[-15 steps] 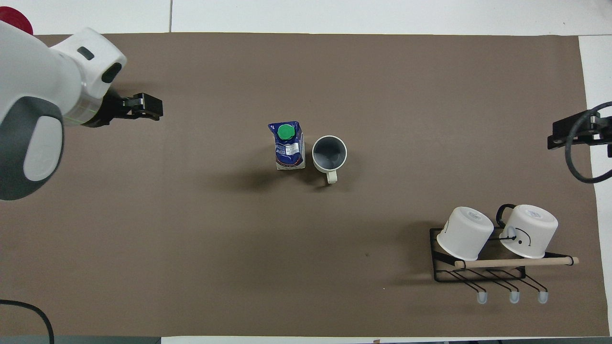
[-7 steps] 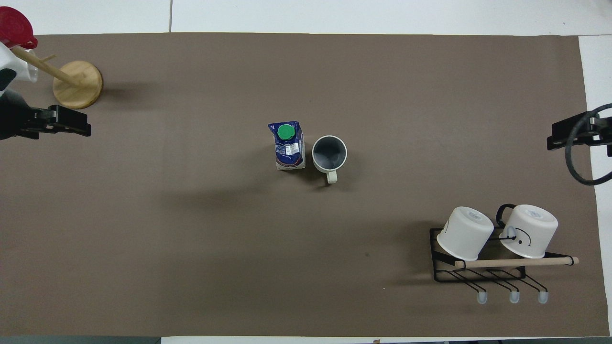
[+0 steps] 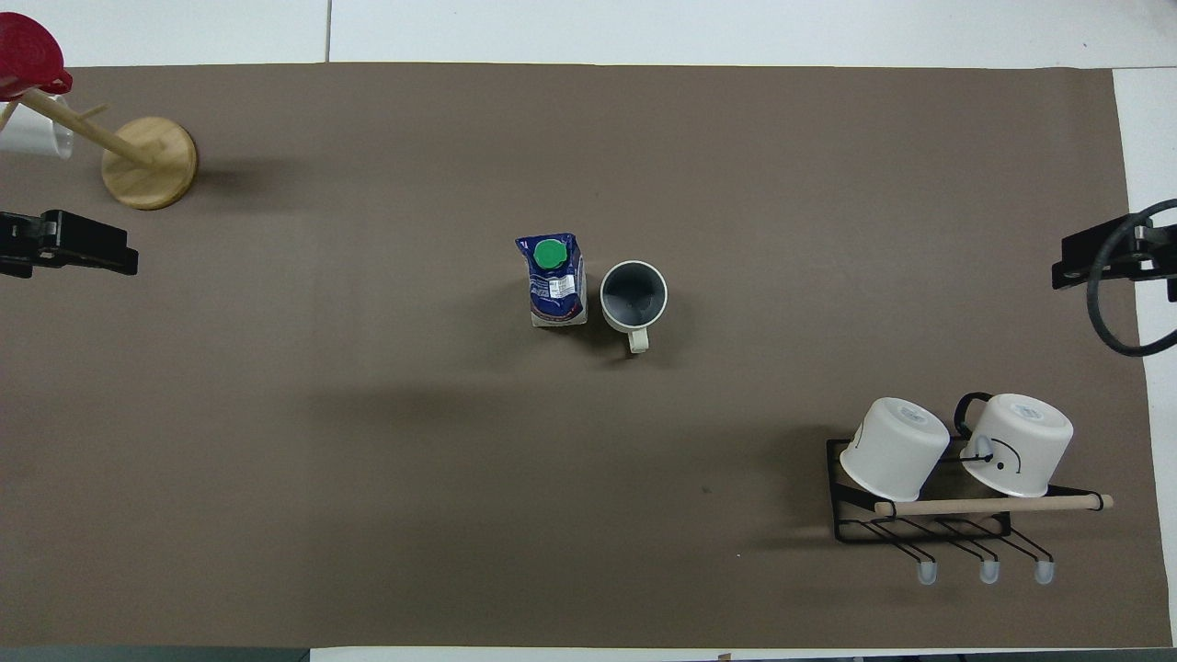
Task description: Place cup and milk on table
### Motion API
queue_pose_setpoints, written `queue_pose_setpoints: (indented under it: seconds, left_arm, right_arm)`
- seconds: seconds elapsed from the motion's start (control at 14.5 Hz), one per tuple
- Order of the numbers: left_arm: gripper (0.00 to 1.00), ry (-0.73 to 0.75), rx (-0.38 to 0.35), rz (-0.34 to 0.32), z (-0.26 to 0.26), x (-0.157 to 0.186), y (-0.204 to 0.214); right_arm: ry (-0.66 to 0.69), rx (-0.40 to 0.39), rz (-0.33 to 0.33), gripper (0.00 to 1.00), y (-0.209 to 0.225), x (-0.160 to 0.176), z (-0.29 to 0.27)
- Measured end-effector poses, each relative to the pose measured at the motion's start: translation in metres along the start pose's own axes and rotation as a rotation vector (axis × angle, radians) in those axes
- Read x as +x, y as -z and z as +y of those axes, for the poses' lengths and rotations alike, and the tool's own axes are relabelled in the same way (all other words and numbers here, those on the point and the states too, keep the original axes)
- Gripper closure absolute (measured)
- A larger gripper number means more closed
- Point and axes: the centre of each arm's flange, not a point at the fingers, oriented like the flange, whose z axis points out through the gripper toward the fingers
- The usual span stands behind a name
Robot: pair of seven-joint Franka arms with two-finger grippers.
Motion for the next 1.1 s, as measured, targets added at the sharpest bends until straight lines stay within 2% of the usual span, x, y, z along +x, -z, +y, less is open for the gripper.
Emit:
queue_pose_setpoints:
  seconds: [0.28,1.1]
  left_arm:
    - [0.0,-0.001,-0.001,-0.023,0.0001,-0.0043,0.0003]
    - [0.0,0.009,-0.001,-0.021,-0.0054,-0.0052,0.0016]
  right_arm:
    - [0.007,-0.001,0.0,0.0,0.0,-0.0009,-0.0077]
    - [0.001,-0.001,-0.001,0.0,-0.0003,-0.0011,-0.0088]
